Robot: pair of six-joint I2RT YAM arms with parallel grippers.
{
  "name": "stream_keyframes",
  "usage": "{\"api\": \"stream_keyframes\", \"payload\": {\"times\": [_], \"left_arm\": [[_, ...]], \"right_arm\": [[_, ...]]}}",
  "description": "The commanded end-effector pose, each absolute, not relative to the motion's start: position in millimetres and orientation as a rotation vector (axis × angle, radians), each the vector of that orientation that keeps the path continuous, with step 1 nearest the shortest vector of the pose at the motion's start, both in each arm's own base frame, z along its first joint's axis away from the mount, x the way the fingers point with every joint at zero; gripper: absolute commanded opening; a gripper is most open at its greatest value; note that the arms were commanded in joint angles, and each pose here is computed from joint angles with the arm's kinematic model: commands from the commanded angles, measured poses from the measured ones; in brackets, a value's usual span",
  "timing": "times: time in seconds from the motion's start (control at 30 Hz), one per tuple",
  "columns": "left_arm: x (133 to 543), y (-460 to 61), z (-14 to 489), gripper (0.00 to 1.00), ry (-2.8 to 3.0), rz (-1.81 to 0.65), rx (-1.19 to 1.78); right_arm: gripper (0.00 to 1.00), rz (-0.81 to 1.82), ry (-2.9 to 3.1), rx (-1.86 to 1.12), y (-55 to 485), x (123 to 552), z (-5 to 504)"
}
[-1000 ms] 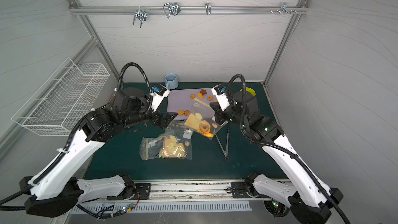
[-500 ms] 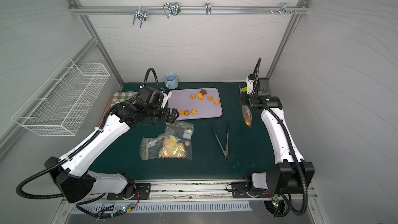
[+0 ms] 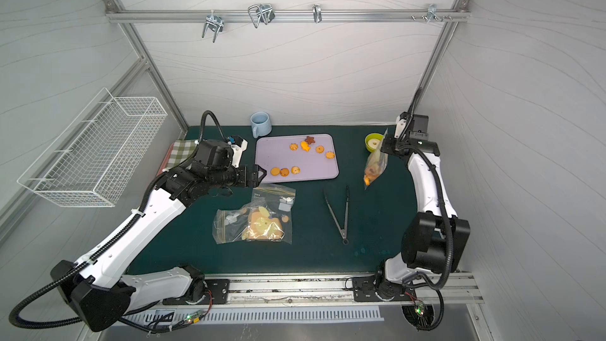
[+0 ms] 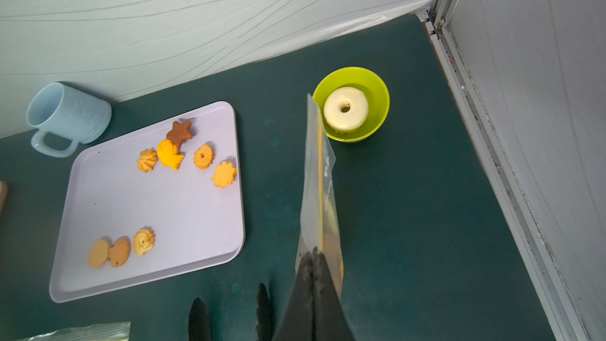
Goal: Put the cookies into a resealable bag to prevent moisture
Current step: Place the ziploc bag at the center of the board.
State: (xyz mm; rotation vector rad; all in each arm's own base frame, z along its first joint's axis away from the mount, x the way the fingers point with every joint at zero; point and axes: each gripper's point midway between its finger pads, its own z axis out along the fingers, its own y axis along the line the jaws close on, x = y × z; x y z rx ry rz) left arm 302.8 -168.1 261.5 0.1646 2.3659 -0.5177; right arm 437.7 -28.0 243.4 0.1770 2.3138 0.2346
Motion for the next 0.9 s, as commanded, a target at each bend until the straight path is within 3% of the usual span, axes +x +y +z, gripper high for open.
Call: {"api": "stream_keyframes", "payload": {"times": [0.0,0.17,0.2,0.3,0.33,0.5,0.6,0.67,0.87], "left_arm": [[314.3,-143.8,268.1,0.99,2.343,-0.499,0.023],[315.9,-101.2,247.8,0.99,2.412,-0.299,-0.142],[314.3,-93.6,244.2,0.99,2.422,-0.250,-0.171],[303.8,-68.0,238.2,0.99,2.430,-0.102,-0.265],[299.2,-60.9,236.8,0.99,2.426,-0.068,-0.289],[281.8,-63.3,226.1,0.95,2.426,-0.142,-0.279],[282.2,-83.4,212.3,0.90,2.448,-0.273,-0.216],[286.6,-95.8,204.5,0.87,2.468,-0.341,-0.188],[308.0,-124.9,191.5,0.82,2.479,-0.495,-0.150]], "right_arm": [[0.00,0.178,2.327,0.242,-61.5,449.3,227.7],[0.00,0.121,2.391,0.323,-95.0,458.7,196.9],[0.08,0.115,2.408,0.328,-98.0,459.3,191.6],[0.45,0.082,2.433,0.344,-102.5,456.8,186.5],[0.54,0.055,2.429,0.347,-103.5,454.1,190.5],[0.80,-0.180,2.269,0.324,-98.0,432.5,253.3],[0.81,-0.064,2.165,0.207,-43.4,416.7,284.8],[0.81,0.148,2.137,0.088,20.2,403.2,290.2],[0.73,0.777,2.171,-0.418,201.5,344.8,244.3]]}}
